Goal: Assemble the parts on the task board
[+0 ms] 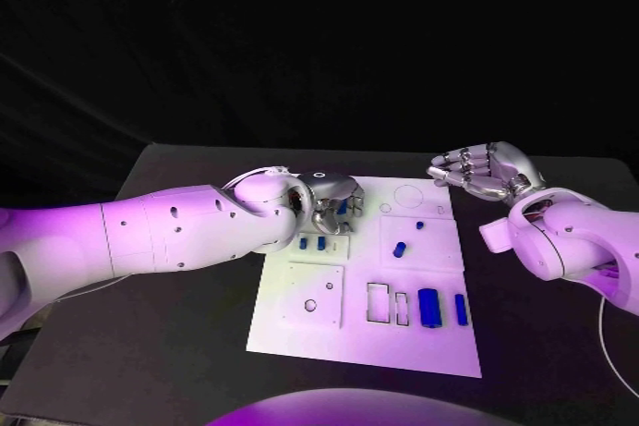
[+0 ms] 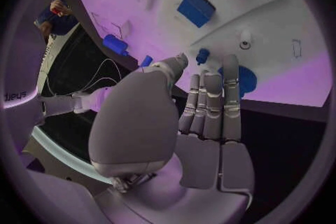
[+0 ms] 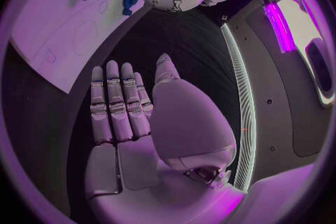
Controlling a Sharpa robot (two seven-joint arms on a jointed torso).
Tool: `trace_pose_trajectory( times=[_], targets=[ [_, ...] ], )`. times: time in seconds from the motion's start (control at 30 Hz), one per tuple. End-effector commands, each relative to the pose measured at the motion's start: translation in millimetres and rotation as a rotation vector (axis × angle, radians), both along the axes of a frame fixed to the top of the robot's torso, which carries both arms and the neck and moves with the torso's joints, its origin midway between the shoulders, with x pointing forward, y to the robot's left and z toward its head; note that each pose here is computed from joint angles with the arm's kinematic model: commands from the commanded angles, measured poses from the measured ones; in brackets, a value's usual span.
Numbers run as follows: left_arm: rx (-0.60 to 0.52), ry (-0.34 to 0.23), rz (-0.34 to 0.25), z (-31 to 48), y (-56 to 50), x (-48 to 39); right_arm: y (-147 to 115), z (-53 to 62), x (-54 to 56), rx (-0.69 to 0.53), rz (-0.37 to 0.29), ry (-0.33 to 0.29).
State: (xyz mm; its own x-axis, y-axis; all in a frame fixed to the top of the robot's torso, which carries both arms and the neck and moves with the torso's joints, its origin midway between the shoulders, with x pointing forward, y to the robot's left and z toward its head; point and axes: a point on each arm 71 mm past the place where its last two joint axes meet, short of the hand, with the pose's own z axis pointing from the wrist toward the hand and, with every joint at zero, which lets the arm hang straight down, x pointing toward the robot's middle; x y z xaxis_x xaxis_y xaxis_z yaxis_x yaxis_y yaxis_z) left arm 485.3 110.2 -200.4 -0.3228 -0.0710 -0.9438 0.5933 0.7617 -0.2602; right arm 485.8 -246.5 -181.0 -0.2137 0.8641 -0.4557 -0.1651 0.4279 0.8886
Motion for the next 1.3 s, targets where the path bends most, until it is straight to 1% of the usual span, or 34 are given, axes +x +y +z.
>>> trace_pose_trajectory(
  times=[0.03, 0.23, 0.43, 0.7, 0.93, 1.3],
  targets=[
    [0.079, 0.01, -0.024, -4.7, -2.0, -0.2, 1.6, 0.4, -0.9, 0.002, 0.016, -0.004],
    [0.116, 0.037, -0.024, -8.3, -2.6, 0.6, 2.0, 0.4, -1.0, 0.003, 0.019, -0.004],
    [0.143, 0.058, -0.013, -10.8, 0.1, 1.7, 2.8, 0.4, -1.0, 0.004, 0.022, -0.003],
    [0.153, 0.074, -0.004, -12.2, 2.1, 1.9, 2.7, 0.4, -1.1, 0.004, 0.023, -0.003],
    [0.155, 0.107, 0.002, -14.0, 3.1, 1.8, 2.7, 0.4, -0.9, 0.004, 0.023, -0.003],
    [0.154, 0.114, 0.014, -14.5, 5.6, 2.8, 2.9, 0.4, -0.8, 0.004, 0.024, -0.003]
  ],
)
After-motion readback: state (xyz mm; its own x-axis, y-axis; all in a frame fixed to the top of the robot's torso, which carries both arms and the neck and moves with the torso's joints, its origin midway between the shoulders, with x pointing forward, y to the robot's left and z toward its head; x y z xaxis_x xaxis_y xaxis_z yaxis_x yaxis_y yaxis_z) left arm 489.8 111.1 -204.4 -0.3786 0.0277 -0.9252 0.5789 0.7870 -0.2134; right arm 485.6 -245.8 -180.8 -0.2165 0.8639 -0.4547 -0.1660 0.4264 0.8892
